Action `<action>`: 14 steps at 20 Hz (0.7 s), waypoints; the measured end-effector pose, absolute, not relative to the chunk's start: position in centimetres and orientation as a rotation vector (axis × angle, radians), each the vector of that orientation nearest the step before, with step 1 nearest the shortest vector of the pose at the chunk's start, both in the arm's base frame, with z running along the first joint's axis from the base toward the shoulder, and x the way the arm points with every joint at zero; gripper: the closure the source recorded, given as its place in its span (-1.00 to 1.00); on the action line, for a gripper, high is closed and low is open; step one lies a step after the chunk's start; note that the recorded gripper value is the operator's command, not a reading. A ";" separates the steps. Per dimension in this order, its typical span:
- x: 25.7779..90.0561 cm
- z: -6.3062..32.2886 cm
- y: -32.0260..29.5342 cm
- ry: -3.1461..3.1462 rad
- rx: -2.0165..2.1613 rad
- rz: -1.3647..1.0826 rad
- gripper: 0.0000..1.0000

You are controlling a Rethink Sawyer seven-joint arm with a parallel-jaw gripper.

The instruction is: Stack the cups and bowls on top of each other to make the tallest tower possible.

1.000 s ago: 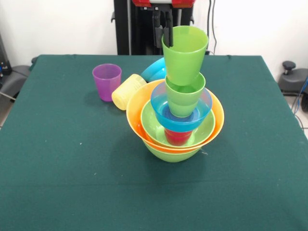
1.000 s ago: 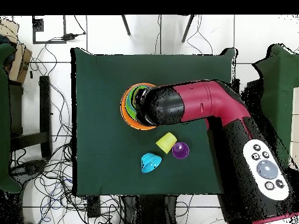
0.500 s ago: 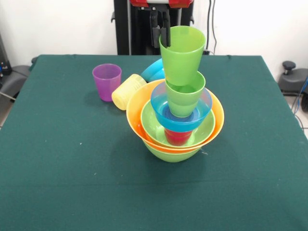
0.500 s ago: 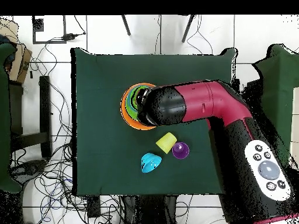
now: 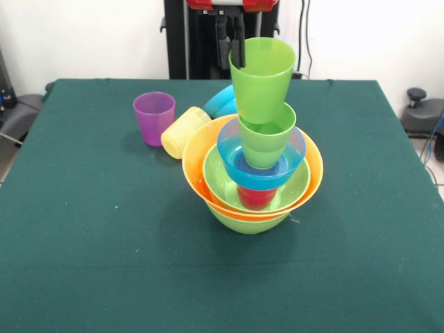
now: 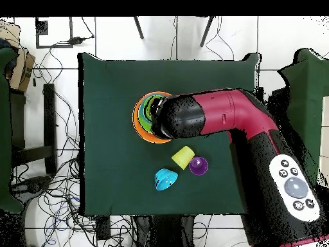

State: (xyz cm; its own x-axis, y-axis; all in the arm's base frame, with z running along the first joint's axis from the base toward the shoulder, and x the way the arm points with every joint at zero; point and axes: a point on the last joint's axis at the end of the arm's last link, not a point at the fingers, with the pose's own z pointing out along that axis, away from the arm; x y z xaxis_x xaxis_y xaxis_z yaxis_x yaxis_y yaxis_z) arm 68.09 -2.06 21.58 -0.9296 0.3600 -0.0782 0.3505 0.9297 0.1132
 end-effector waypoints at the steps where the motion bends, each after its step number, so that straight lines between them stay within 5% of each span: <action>1: 68.1 21.6 -2.1 2.990 0.552 0.148 1.00; 14: 68.3 21.6 -1.9 2.975 0.546 0.156 1.00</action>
State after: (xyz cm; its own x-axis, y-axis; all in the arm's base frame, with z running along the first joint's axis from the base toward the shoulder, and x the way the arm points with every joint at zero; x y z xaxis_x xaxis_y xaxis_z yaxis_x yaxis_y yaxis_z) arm 68.31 -1.86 21.61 -0.9288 0.3589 -0.0923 0.3473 0.9299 0.1210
